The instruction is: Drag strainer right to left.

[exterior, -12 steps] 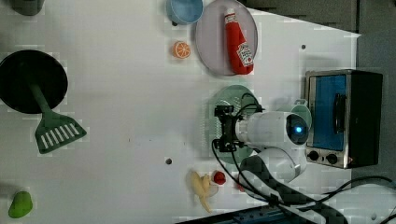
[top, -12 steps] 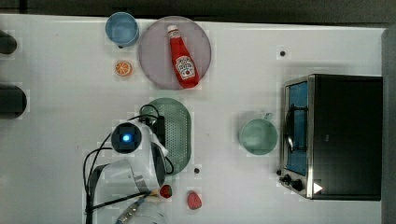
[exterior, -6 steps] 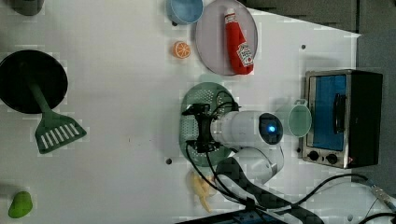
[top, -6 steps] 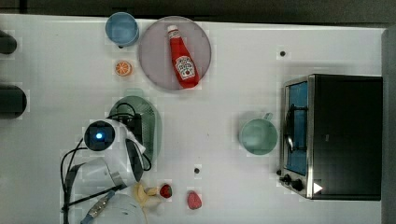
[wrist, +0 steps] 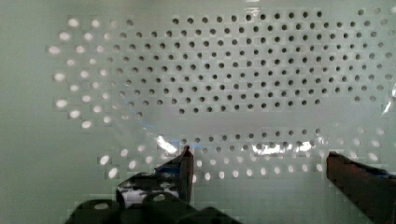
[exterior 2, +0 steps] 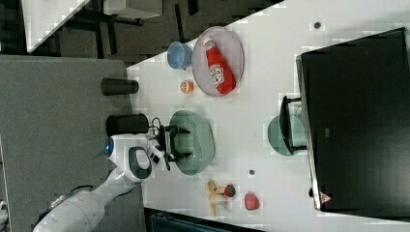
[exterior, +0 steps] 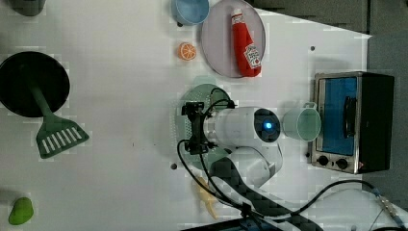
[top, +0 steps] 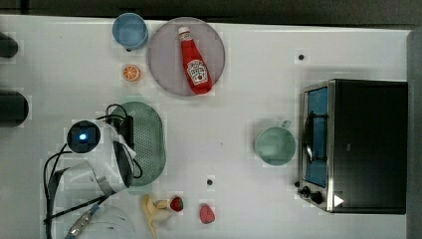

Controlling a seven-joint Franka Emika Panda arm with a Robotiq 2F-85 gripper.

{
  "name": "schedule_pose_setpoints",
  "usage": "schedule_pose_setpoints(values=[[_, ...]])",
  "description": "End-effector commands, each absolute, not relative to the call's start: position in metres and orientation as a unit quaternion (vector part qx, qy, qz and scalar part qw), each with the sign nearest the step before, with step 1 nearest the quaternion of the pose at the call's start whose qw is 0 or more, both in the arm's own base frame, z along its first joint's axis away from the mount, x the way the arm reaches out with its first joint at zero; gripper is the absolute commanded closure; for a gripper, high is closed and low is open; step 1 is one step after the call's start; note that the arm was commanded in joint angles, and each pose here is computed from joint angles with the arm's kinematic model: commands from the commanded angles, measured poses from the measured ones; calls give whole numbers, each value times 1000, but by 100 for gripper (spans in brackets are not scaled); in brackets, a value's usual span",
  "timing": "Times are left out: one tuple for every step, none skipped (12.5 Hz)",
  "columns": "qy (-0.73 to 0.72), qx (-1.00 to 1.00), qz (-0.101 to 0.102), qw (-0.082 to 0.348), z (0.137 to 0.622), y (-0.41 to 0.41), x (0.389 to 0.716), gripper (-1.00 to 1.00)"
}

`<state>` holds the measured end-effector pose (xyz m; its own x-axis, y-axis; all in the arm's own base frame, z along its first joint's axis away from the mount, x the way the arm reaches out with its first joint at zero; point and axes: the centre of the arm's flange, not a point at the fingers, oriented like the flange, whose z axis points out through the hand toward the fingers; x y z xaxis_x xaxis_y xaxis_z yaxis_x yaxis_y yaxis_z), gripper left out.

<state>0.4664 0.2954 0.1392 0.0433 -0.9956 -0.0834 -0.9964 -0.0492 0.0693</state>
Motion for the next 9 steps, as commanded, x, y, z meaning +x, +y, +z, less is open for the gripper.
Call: schedule_pose_setpoints(values=[[702,-710,57,15,145,343,458,-100],[702,-710,58,17,145,350,458,-100],[701,-711,57,20,146,357,458,-100],[698,-713,59,20,145,363,458,-100],[695,-716,60,20,145,369,458,-100],[694,-717,59,26,147,375,460,-100],[697,-714,62,25,147,380,461,-100],[698,-713,65,28,147,385,461,-100],[700,-710,69,32,148,391,462,-100]])
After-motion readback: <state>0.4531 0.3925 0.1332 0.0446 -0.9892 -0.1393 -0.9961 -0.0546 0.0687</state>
